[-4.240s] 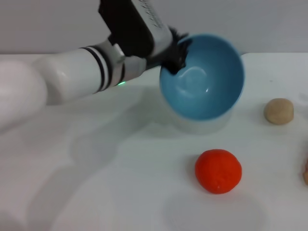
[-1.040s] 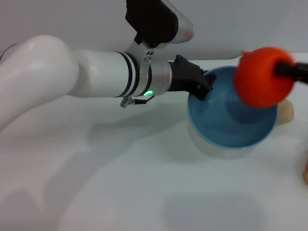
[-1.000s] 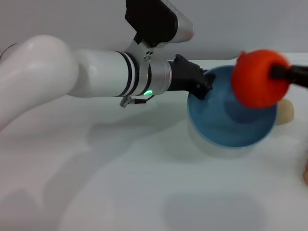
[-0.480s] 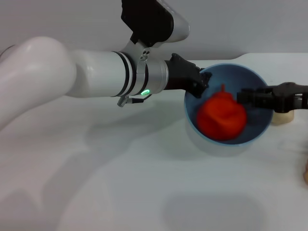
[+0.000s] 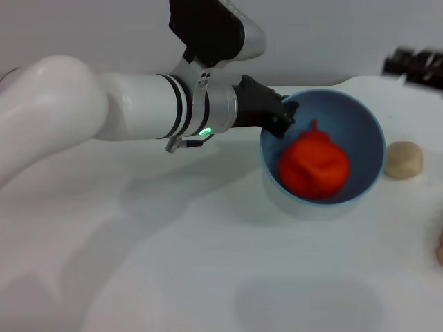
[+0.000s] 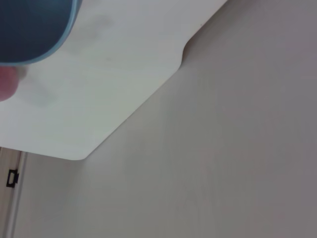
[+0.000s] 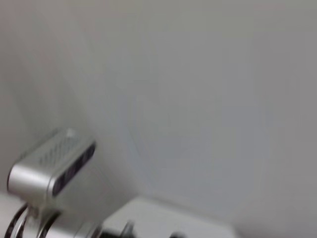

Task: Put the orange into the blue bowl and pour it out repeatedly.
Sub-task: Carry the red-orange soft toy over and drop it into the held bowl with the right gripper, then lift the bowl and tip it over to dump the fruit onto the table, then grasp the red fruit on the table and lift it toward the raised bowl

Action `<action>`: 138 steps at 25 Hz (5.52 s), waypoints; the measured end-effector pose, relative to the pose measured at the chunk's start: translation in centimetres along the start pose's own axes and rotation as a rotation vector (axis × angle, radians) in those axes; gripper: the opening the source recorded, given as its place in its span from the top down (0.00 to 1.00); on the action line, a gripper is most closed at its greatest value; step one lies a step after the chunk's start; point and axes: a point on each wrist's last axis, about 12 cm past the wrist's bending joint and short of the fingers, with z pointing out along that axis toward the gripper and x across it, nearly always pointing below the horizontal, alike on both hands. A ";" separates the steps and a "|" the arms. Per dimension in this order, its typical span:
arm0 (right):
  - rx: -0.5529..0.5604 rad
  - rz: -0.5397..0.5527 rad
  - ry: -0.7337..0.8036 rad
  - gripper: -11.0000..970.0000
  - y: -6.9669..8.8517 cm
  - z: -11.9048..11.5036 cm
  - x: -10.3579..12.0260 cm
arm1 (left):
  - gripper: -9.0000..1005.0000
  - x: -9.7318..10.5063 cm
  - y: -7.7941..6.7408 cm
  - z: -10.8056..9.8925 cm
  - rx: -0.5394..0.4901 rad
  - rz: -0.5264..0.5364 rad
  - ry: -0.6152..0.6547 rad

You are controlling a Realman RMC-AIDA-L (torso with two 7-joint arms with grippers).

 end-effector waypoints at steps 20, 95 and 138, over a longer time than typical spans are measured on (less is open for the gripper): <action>0.506 -0.179 -0.148 0.32 -4.6 -2.5 8.3 | 0.99 -1.8 0.9 0.1 -0.106 0.183 -0.097; 0.444 0.266 0.007 0.25 -4.1 -5.7 4.3 | 0.99 2.3 3.3 -3.3 -0.065 -0.077 -0.154; 0.024 0.424 0.773 0.28 1.7 6.5 10.0 | 0.99 1.8 4.9 -0.3 -0.178 -0.087 -0.019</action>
